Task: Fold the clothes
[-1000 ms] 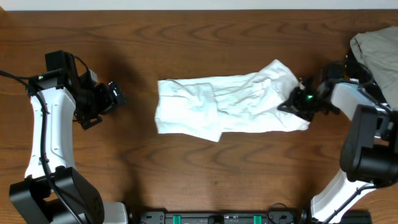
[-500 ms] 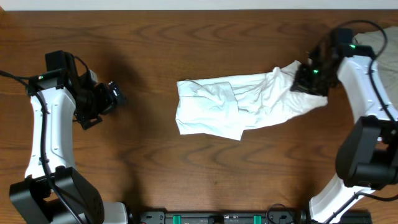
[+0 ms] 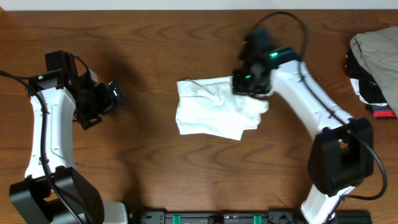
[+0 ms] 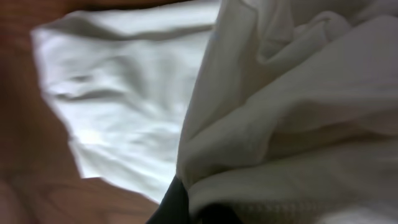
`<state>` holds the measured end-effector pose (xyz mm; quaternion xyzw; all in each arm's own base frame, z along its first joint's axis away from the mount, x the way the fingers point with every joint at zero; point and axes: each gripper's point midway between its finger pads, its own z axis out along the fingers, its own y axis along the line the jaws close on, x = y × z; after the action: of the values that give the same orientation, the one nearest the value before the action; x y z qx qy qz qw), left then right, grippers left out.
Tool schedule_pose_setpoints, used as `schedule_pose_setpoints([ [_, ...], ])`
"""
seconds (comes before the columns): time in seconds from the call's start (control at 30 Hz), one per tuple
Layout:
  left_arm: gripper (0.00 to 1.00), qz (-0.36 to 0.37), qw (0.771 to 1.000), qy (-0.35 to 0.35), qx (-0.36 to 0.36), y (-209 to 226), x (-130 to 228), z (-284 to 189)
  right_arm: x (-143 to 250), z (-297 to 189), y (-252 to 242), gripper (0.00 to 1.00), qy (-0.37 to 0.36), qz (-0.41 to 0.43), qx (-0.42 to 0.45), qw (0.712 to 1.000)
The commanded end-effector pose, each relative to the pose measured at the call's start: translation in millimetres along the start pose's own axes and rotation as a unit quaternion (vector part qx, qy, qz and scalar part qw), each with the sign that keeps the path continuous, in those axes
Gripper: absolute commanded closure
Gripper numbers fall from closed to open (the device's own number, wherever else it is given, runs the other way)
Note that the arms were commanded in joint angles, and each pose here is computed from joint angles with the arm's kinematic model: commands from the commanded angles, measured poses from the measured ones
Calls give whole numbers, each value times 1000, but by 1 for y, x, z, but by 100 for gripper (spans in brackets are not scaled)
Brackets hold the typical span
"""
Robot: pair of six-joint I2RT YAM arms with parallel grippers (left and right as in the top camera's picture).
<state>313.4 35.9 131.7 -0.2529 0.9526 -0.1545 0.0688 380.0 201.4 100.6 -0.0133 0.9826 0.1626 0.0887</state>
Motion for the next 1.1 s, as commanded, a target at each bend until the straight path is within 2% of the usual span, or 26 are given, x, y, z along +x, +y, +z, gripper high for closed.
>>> schedule_pose_setpoints([
  [0.0, 2, -3, 1000, -3, 6, -3, -2, -3, 6, -4, 44, 99, -17, -3, -24, 1000],
  [0.17, 2, -3, 1000, -3, 6, -3, -2, -3, 22, 10, 89, 99, -22, -41, -41, 998],
  [0.47, 2, -3, 1000, -3, 6, -3, -2, -3, 51, 48, 107, 93, 7, -65, -15, 998],
  [0.8, 2, -3, 1000, -3, 6, -3, -2, -3, 46, 55, 128, 94, -13, -47, -40, 998],
  [0.93, 2, -3, 1000, -3, 6, -3, -2, -3, 42, 55, 131, 78, -21, -53, -46, 997],
  [1.03, 2, -3, 1000, -3, 6, -3, -2, -3, 41, 57, 135, 48, -22, -72, -56, 996],
  [1.07, 2, -3, 1000, -3, 6, -3, -2, -3, 42, 58, 139, 44, -20, -82, -67, 994],
])
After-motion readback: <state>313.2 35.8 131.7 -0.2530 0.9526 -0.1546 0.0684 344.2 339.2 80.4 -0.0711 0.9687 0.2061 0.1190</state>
